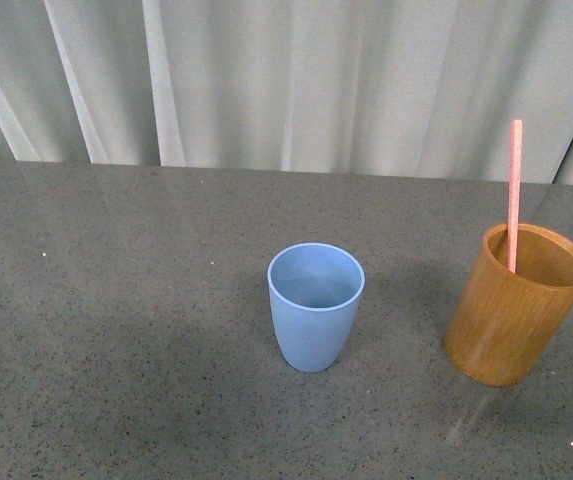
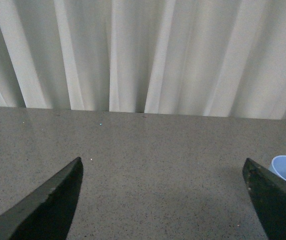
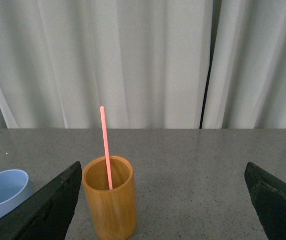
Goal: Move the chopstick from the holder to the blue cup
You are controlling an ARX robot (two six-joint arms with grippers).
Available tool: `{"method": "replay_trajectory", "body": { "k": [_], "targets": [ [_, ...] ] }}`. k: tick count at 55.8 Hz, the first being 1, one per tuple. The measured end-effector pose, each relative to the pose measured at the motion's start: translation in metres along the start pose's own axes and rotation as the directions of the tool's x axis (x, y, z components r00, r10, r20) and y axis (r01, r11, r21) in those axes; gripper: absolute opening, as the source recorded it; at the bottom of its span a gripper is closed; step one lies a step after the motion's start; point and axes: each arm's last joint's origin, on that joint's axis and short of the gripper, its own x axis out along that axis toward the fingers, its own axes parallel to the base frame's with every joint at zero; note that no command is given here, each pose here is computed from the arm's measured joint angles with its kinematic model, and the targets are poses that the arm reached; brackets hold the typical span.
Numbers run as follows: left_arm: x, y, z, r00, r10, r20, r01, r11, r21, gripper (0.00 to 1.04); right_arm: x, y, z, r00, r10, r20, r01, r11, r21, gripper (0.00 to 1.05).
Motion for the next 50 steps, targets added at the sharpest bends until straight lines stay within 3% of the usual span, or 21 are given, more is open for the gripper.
{"method": "replay_trajectory", "body": {
  "k": [4,6,8,12,18,26,37,50],
  "targets": [
    [0.0,0.0,0.0,1.0,0.0,0.0,0.0,1.0,-0.001,0.97,0.001,0.0,-0.002,0.995,-0.037,-0.091,0.038,0.999,0.005,0.95],
    [0.0,0.0,0.0,1.0,0.0,0.0,0.0,1.0,0.0,0.98,0.004,-0.001,-0.001,0.968,-0.073,-0.239,0.073,0.997,-0.008,0.95],
    [0.0,0.0,0.0,1.0,0.0,0.0,0.0,1.0,-0.001,0.98,0.01,-0.003,-0.001,0.948,-0.083,-0.307,0.082,0.997,-0.017,0.95],
    [0.0,0.0,0.0,1.0,0.0,0.0,0.0,1.0,-0.001,0.98,0.028,-0.005,0.002,0.929,-0.065,-0.364,0.066,0.998,-0.01,0.95],
    [0.0,0.0,0.0,1.0,0.0,0.0,0.0,1.0,0.0,0.98,0.07,-0.001,0.003,0.923,0.082,-0.377,-0.08,0.997,0.021,0.95],
    [0.0,0.0,0.0,1.0,0.0,0.0,0.0,1.0,0.0,0.98,0.104,0.013,-0.005,0.907,0.171,-0.384,-0.181,0.983,0.012,0.95],
    [0.0,0.0,0.0,1.0,0.0,0.0,0.0,1.0,0.0,0.98,0.144,0.035,-0.004,0.913,0.221,-0.343,-0.24,0.971,-0.011,0.95],
    [0.0,0.0,0.0,1.0,0.0,0.0,0.0,1.0,0.0,0.98,0.178,0.047,-0.008,0.923,0.201,-0.328,-0.209,0.978,0.011,0.95]
  ]
}}
